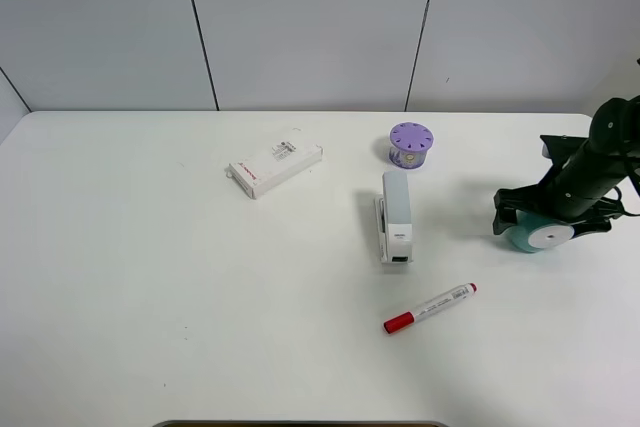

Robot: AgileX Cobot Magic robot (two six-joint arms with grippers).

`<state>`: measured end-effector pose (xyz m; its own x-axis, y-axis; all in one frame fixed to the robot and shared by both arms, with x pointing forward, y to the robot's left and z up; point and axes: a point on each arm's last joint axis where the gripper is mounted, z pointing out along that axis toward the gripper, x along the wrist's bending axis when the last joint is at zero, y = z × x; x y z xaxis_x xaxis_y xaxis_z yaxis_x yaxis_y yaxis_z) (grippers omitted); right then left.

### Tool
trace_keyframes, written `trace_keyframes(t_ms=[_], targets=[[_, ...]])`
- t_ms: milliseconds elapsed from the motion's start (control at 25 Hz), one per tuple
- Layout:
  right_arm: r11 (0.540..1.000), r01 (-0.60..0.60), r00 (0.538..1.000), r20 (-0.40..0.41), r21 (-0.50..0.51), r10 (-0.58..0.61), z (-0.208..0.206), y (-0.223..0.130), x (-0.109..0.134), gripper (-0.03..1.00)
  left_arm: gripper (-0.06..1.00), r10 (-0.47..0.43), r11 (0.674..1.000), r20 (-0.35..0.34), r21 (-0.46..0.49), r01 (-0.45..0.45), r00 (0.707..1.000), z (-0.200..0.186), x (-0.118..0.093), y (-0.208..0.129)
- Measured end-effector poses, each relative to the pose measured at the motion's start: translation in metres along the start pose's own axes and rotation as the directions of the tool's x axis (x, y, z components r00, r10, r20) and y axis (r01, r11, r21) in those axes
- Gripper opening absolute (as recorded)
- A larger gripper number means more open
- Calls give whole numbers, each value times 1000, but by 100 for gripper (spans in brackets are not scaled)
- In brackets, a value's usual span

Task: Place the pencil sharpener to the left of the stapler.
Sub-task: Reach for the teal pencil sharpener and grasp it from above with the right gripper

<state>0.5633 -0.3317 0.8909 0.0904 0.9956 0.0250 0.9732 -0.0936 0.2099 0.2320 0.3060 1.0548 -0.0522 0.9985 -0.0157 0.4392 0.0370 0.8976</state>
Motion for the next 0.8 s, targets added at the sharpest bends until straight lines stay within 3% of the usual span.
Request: trace_keyframes(t_ms=[440,520,600,800], targets=[[1000,2,1000,1,0,-2,0,0,0,93,95,0,1000,0,0,0,1000,0,0,0],[1000,2,1000,1,0,-2,0,0,0,86,95,0,1000,0,0,0,1000,0,0,0],[1000,5,1000,3,0,-5,0,0,0,69,95,0,1000,0,0,0,1000,0,0,0],[1000,3,1000,4,1,-3,0,0,-1,68,95,0,1000,0,0,0,1000,0,0,0]])
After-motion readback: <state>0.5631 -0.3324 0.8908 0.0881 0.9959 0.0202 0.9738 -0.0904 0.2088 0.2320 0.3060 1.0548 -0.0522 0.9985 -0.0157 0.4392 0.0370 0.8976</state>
